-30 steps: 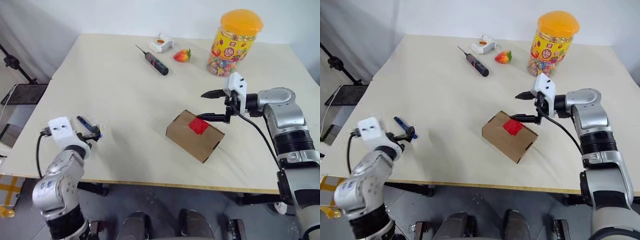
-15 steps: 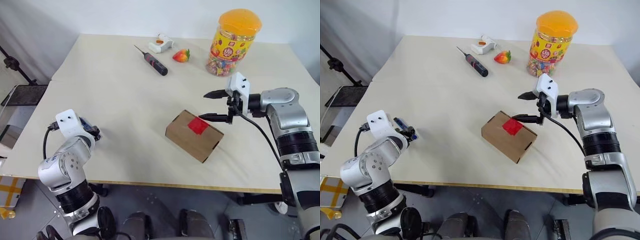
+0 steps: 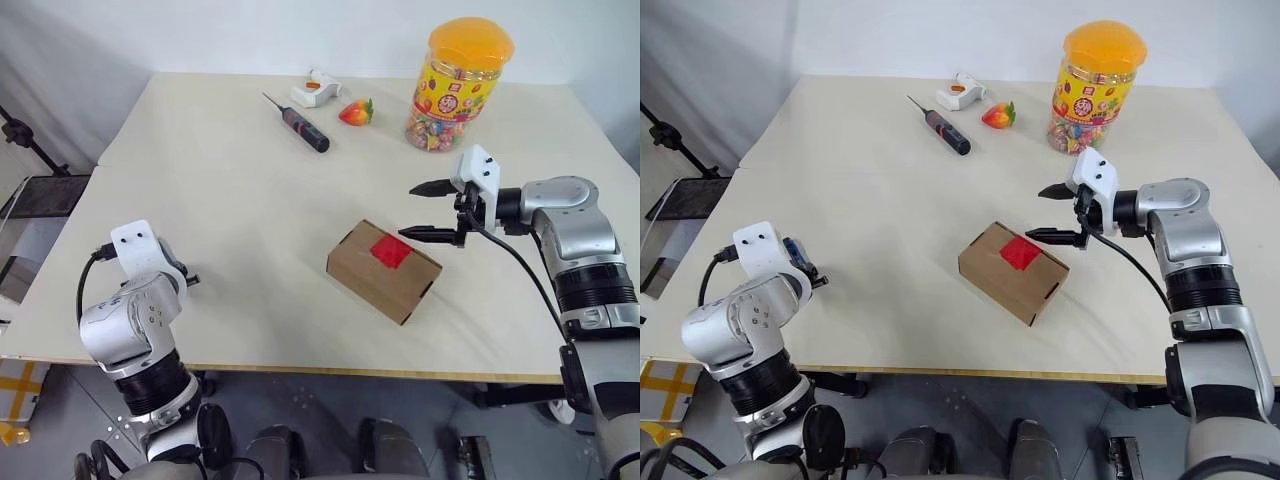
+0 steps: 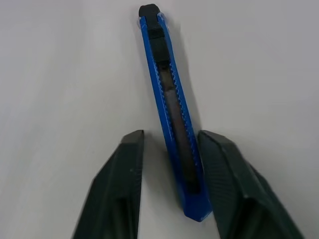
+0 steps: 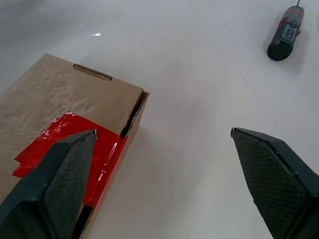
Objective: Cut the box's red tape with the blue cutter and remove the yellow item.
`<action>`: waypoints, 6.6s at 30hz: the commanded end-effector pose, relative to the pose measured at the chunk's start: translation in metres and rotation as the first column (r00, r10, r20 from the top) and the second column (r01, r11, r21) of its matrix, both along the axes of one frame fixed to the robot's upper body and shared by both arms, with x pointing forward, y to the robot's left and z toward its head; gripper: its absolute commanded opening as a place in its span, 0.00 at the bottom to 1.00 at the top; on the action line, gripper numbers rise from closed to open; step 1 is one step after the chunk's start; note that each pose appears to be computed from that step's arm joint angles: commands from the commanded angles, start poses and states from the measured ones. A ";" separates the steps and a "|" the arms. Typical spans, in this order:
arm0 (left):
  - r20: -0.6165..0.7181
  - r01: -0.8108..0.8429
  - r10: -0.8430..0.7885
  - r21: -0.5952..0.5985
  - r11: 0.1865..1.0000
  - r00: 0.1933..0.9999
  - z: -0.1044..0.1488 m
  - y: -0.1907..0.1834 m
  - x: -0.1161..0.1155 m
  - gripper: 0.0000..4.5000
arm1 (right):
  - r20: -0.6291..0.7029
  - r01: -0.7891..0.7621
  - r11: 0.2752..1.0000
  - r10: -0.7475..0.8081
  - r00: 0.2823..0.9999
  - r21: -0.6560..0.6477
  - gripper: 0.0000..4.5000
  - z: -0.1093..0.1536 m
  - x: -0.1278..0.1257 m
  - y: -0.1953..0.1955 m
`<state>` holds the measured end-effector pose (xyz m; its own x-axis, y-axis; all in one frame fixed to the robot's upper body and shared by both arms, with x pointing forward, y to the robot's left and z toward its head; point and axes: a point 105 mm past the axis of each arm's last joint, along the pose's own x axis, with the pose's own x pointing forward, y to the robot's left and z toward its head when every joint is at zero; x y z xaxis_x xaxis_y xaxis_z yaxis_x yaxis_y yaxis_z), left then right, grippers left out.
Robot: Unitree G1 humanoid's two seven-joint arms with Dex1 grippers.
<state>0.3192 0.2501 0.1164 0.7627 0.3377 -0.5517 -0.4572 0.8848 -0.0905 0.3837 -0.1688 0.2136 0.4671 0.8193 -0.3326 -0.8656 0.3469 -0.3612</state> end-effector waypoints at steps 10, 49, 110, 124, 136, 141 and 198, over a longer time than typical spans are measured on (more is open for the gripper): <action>-0.166 -0.022 0.013 -0.050 0.998 0.986 -0.038 0.002 -0.017 0.16 | 0.080 0.019 0.999 -0.021 0.997 0.026 1.00 0.020 0.005 -0.002; -0.149 0.917 -0.954 0.270 -0.292 -0.260 0.017 -0.059 -0.062 0.16 | -0.019 -0.282 0.954 0.281 0.959 -0.098 0.19 0.010 -0.099 0.113; -0.363 0.901 -0.846 0.037 -0.433 -0.391 -0.026 -0.071 -0.058 0.16 | -0.033 -0.479 0.821 0.495 0.869 -0.311 0.01 -0.092 -0.112 0.187; -0.357 0.900 -0.848 0.041 -0.434 -0.393 -0.028 -0.072 -0.059 0.16 | -0.001 -0.502 0.817 0.523 0.852 -0.285 0.01 -0.098 -0.108 0.215; -0.366 0.896 -0.836 0.013 -0.443 -0.408 -0.033 -0.068 -0.063 0.16 | 0.032 -0.457 0.846 0.483 0.875 -0.275 0.01 -0.076 -0.106 0.187; -0.371 0.896 -0.833 0.007 -0.444 -0.410 -0.033 -0.068 -0.063 0.16 | 0.015 -0.443 0.844 0.469 0.883 -0.301 0.01 -0.087 -0.105 0.180; 0.125 0.522 -0.975 0.853 0.011 -0.184 0.078 -0.117 -0.005 0.16 | -0.506 0.106 0.990 -0.045 0.861 0.092 0.99 0.072 -0.058 0.101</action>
